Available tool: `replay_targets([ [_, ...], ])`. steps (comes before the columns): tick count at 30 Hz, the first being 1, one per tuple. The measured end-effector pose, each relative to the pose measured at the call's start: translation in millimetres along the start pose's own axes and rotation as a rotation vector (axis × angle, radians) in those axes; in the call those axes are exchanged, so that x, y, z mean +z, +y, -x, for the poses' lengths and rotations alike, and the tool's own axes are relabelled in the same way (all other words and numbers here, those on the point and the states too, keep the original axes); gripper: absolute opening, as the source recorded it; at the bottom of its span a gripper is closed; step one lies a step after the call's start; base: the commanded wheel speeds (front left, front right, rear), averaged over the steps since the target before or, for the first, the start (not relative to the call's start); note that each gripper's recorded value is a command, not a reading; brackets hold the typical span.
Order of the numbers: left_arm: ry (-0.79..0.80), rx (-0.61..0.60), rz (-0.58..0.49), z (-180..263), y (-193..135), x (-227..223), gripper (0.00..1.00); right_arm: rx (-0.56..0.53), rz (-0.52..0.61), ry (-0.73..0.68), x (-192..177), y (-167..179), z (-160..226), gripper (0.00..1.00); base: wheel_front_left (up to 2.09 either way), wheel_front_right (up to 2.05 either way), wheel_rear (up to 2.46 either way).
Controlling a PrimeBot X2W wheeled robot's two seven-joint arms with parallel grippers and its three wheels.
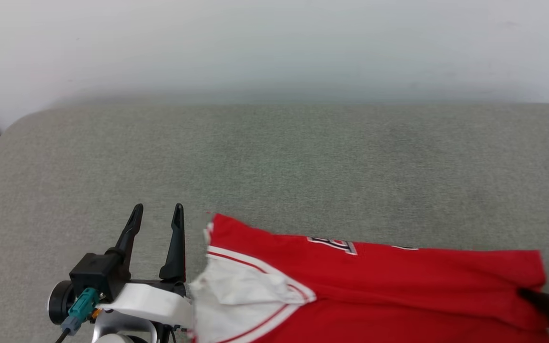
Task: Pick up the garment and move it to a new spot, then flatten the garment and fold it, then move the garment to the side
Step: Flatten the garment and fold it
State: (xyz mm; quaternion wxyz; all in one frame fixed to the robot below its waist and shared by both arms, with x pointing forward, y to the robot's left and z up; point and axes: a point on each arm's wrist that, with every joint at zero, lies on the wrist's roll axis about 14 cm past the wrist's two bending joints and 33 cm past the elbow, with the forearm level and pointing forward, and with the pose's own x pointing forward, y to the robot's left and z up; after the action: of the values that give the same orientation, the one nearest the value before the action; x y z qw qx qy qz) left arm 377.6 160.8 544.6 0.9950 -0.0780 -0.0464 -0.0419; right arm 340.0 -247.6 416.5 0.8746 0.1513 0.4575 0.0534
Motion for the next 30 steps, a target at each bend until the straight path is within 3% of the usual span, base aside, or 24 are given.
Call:
replay_targets([
  [5,0.007,-0.017,0.003,-2,-6,-2,1.0,-0.115,-0.073,-0.057,11,-47,27,0.0,0.0,0.0,0.0],
  [10,0.012,-0.024,0.001,-4,-7,-3,1.0,-0.129,-0.174,-0.064,15,-62,39,0.0,0.0,0.0,0.0],
  [20,0.012,-0.026,0.004,0,-10,-3,1.0,0.345,-0.39,0.075,-5,56,12,0.0,0.0,0.0,0.0],
  [30,0.019,-0.021,0.009,-1,-6,-4,1.0,0.693,-0.379,0.21,-8,156,-8,0.0,0.0,0.0,0.0],
])
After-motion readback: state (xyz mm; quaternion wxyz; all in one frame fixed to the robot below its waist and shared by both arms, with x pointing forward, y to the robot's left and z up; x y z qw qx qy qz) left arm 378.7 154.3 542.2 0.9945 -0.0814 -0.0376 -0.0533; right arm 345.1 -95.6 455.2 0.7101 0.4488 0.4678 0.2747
